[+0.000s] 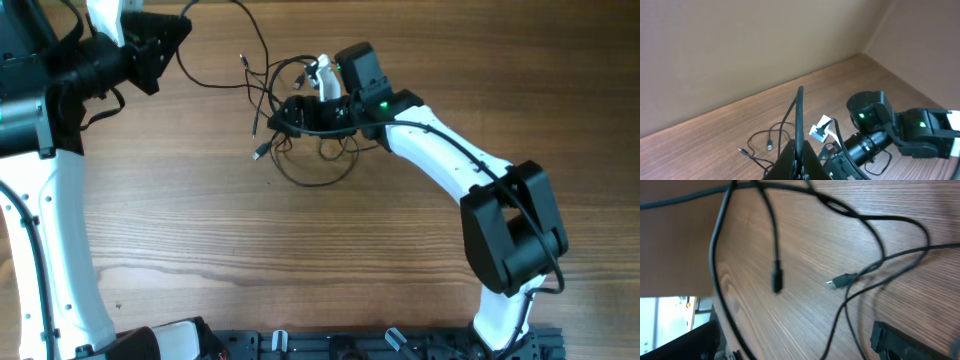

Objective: Untangle cables

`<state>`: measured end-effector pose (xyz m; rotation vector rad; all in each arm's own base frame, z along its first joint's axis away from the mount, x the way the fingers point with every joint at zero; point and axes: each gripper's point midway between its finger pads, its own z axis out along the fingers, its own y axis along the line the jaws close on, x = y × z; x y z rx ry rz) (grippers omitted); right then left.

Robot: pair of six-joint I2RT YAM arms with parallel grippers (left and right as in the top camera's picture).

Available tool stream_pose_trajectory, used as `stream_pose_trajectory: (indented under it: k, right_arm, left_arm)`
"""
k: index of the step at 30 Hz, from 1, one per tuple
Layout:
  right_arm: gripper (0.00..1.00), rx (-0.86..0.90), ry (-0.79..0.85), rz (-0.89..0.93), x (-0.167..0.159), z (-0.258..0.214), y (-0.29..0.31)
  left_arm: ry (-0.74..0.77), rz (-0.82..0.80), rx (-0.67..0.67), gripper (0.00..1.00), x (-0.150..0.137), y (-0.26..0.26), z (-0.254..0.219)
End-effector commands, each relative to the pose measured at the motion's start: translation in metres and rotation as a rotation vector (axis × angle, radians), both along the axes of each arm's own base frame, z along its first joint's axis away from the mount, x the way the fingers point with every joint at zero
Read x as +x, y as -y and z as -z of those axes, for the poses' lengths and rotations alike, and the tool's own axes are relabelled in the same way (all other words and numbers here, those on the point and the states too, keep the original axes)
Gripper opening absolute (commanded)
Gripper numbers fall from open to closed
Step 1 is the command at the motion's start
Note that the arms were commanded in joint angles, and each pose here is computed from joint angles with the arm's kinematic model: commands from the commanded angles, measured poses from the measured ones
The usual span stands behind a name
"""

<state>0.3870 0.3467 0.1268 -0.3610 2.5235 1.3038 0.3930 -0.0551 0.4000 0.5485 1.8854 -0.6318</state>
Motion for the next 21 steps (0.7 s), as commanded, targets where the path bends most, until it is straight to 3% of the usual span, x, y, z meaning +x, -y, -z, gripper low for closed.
stream_pose_trajectory:
  k: [1,7,15,21]
  right_arm:
    - [0.99,0.128,0.013,-0.149,-0.017,-0.017,-0.020]
    - [0.98,0.148,-0.043,-0.155,-0.024,-0.019,-0.023]
    - [0.86,0.107,-0.048,-0.163,-0.036,-0.009,-0.036]
    - [0.84,0.015,-0.014,-0.097,-0.029,0.006,-0.035]
  left_arm:
    - [-0.003,-0.023,-0.002,0.04,0.000,-0.001,-0.002]
    - [0.000,-0.023,-0.002,0.04,0.000,-0.001,-0.003]
    - [-0.003,-0.028,-0.013,0.05,0.001,-0.001,-0.004]
    - [-0.008,-0.036,-0.028,0.04,0.002,-0.002,-0.006]
